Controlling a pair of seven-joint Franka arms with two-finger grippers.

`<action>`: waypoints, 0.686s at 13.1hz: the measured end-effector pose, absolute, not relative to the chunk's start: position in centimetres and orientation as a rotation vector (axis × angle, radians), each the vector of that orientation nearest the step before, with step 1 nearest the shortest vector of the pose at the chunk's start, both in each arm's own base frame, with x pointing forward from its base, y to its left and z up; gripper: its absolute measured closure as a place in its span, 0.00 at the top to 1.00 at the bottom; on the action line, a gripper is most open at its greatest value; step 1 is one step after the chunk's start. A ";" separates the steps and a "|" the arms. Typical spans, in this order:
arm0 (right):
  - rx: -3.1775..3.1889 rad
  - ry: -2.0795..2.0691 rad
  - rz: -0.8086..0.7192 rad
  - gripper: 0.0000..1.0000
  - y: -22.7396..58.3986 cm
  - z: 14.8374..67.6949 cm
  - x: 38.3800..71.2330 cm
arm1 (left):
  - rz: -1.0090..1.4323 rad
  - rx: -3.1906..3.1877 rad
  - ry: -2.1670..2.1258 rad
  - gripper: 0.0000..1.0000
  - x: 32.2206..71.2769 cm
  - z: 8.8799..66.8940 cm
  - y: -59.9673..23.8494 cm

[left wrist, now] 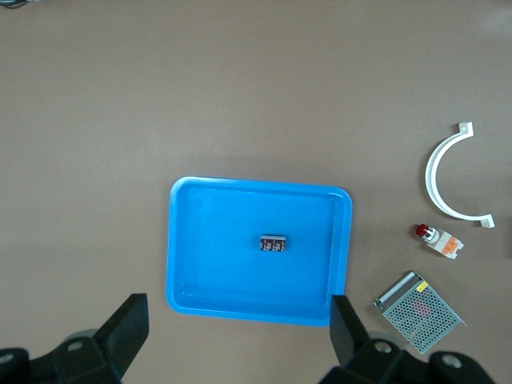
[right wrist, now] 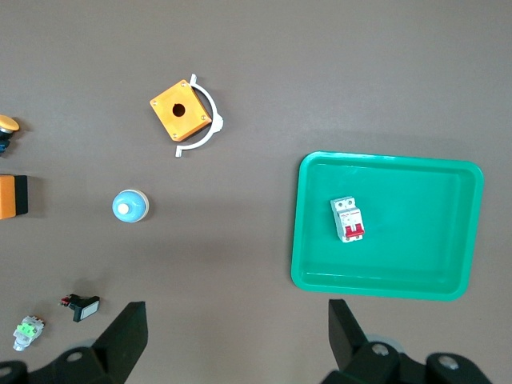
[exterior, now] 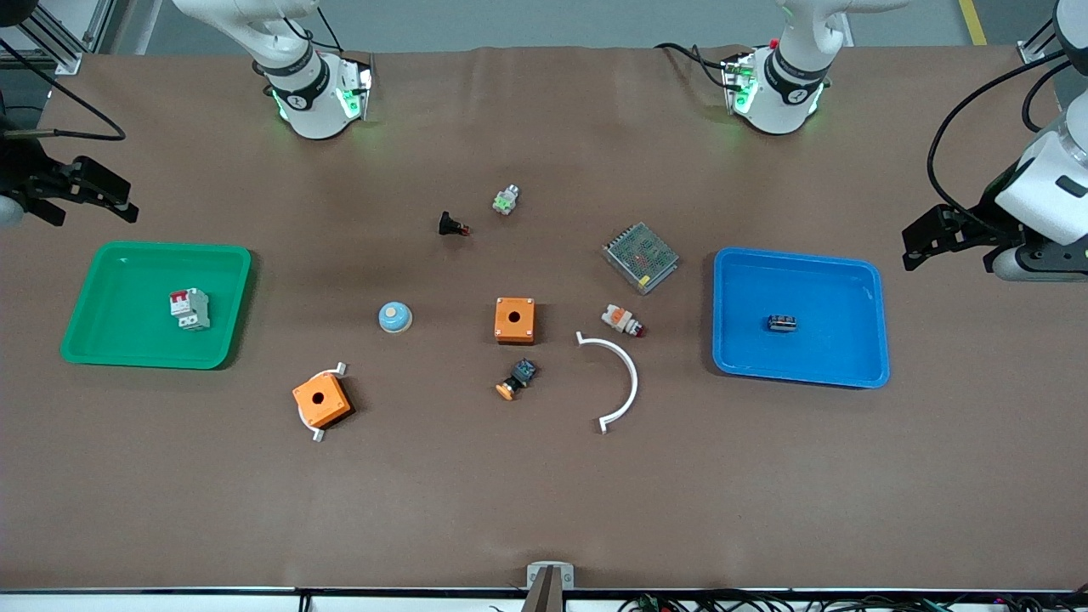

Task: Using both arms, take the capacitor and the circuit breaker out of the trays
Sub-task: 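Reach the right gripper to the green tray while the left gripper reaches the blue tray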

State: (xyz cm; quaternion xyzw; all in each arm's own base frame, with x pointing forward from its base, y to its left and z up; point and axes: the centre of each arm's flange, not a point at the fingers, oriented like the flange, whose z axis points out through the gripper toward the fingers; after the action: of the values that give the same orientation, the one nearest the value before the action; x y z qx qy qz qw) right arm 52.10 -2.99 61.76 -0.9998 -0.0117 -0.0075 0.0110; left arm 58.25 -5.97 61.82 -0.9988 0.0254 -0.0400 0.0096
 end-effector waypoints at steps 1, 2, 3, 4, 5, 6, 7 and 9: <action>-3.119 -0.037 -0.023 1.00 -3.0 61.8 52.1 | -0.125 -3.119 0.080 1.00 58.3 61.8 -6.0; -3.119 -0.038 -0.023 1.00 -2.9 61.8 52.1 | -0.126 -3.119 0.080 1.00 58.2 61.8 -6.0; -3.119 -0.039 -0.023 1.00 -2.9 61.8 52.1 | -0.126 -3.119 0.080 1.00 58.2 61.9 -6.0; -3.120 -0.041 -0.023 1.00 -2.9 61.8 52.1 | -0.126 -3.119 0.081 1.00 58.3 61.9 -6.0; -3.119 -0.051 -0.022 1.00 -2.9 61.7 52.1 | -0.117 -3.119 0.081 1.00 58.2 61.7 -6.0; -3.121 -0.070 -0.013 1.00 -3.0 61.5 52.1 | -0.095 -3.119 0.081 1.00 58.3 61.2 -6.0; -3.129 -0.095 0.005 1.00 -3.4 60.9 52.0 | -0.064 -3.118 0.080 1.00 58.4 60.4 -6.0; -3.140 -0.106 0.038 1.00 -5.0 58.2 52.1 | 0.070 -3.114 0.077 1.00 58.7 57.2 -5.8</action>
State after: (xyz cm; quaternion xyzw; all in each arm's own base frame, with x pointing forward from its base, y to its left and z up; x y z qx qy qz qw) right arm 52.06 -4.96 58.19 -0.9994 -0.0338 0.0121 -0.0004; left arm 58.75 -5.81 57.20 -0.9994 0.0247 0.0223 0.0130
